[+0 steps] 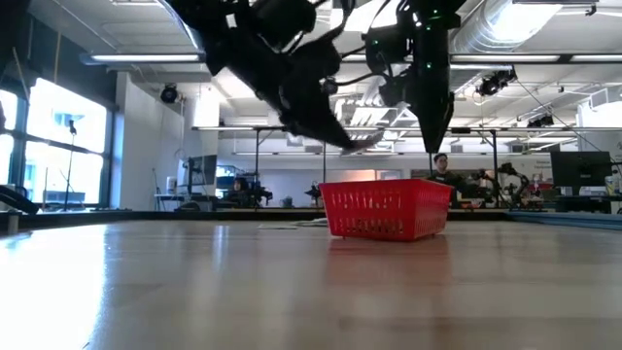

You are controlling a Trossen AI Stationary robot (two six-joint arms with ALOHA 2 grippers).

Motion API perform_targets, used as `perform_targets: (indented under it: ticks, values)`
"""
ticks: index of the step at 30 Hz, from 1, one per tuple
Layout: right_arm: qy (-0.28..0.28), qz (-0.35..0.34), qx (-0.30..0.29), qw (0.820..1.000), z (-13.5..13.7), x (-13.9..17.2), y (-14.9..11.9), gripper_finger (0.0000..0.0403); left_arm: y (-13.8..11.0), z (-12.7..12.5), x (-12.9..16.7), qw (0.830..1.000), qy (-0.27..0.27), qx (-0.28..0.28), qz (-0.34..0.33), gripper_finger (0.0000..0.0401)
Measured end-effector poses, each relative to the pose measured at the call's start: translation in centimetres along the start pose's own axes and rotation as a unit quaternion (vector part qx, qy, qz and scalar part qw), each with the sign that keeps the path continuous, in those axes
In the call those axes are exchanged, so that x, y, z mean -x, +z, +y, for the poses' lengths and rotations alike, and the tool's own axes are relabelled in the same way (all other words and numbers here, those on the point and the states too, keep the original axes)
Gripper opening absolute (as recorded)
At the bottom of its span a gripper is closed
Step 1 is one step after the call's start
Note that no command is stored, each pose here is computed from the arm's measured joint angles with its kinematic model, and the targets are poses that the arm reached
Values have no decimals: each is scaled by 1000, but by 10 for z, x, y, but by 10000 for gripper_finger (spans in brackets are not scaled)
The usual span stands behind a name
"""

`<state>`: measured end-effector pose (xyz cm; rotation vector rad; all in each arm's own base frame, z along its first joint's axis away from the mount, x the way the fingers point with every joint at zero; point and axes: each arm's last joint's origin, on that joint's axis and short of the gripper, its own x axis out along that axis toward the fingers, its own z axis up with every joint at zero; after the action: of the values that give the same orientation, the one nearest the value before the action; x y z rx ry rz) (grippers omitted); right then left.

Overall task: Pick and place items into bin
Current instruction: Put the white stevia packet into the bin

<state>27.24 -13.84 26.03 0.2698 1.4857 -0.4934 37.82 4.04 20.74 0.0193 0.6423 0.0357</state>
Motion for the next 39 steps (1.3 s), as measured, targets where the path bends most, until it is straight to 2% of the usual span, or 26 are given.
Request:
perform_targets:
  ticks: [2, 4, 10, 13, 16, 18, 21, 23, 25, 28, 31, 32, 35, 39]
  values:
    - [-2, 8, 2, 1000, 0, 0, -2, 330, 0, -2, -9, 999, -36, -5, -22, 33]
    - [-12, 14, 2, 1000, -1, 0, -3, 330, -8, -7, -20, 997, -77, 5, -10, 47]
    - [-25, 17, -10, 999, -1, 0, -3, 330, -22, -16, -38, 987, -151, 59, 11, 121]
    - [-25, 16, -21, 999, -1, 0, -3, 330, -24, -16, -38, 986, -154, 63, 21, 151]
    - [-24, 16, -30, 999, -1, 0, -4, 330, -23, -14, -28, 986, -141, 69, 48, 174]
    - [-22, 16, -35, 999, -1, 0, -4, 330, -18, -9, -14, 989, -108, 63, 76, 186]
    - [-19, 16, -37, 999, -1, 0, -3, 330, -18, 3, 10, 989, -18, 39, 143, 194]
    - [-17, 13, -37, 999, -1, 0, -3, 330, -23, 14, 24, 980, 49, 12, 191, 197]
    - [-13, 5, -38, 999, -1, 0, -1, 330, -29, 28, 31, 971, 88, 7, 223, 197]
    - [8, -3, -39, 999, 1, 0, 0, 330, -49, 56, 34, 962, 63, 58, 259, 197]
    - [29, -5, -33, 999, 2, 1, 1, 330, -63, 80, 30, 958, 40, 103, 263, 197]
    - [29, -6, -30, 999, 2, 1, 1, 330, -66, 85, 31, 958, 35, 102, 266, 197]
    - [29, -5, -26, 999, 2, 1, 1, 330, -65, 91, 30, 965, 30, 54, 254, 198]
    - [28, -6, -21, 999, 2, 1, 1, 330, -57, 92, 26, 976, 36, 10, 214, 198]
